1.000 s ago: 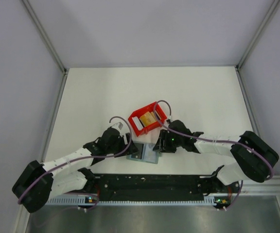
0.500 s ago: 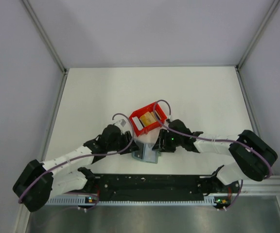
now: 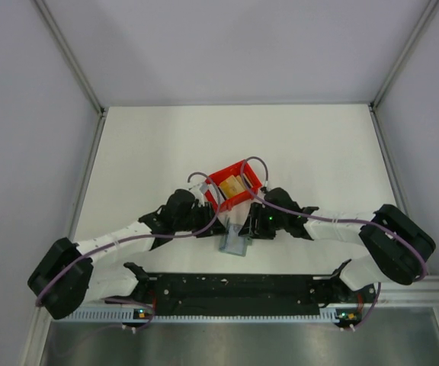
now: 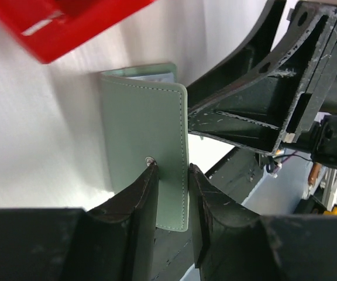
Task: Put the credit cards into the card holder
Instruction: Close the card holder at the center of the board.
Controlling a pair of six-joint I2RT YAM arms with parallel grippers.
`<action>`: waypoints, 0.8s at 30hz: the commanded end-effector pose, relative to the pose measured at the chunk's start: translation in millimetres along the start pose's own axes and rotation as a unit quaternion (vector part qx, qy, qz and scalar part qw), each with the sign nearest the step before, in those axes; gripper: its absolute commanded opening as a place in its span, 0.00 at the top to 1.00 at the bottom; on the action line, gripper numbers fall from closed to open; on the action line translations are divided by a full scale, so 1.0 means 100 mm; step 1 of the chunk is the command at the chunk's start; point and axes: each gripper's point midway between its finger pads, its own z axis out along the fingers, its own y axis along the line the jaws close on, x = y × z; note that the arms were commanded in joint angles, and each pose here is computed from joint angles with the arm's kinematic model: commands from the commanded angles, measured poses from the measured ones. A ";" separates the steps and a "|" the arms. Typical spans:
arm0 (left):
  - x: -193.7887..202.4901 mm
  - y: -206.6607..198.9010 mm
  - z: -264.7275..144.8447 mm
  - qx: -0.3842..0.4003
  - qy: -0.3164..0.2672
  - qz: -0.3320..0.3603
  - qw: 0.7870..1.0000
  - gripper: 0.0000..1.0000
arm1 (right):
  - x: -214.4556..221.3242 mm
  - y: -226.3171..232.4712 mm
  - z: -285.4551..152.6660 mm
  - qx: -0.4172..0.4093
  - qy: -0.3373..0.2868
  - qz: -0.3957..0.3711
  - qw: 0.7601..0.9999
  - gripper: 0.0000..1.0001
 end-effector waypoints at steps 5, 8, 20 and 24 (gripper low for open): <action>0.08 -0.42 0.16 0.068 0.032 0.036 0.997 0.68 | -0.15 -0.04 -0.16 0.007 -0.062 -0.004 0.998 0.49; 0.08 -0.40 0.18 0.059 0.033 0.037 0.997 0.64 | -0.28 -0.05 -0.29 0.020 -0.101 -0.009 0.995 0.47; 0.27 -0.28 0.42 0.029 0.085 0.038 0.995 0.71 | -0.38 -0.18 -0.58 0.050 -0.156 -0.022 0.986 0.42; 0.29 -0.27 0.44 0.023 0.086 0.041 0.995 0.75 | -0.34 -0.19 -0.58 0.047 -0.146 -0.050 0.987 0.42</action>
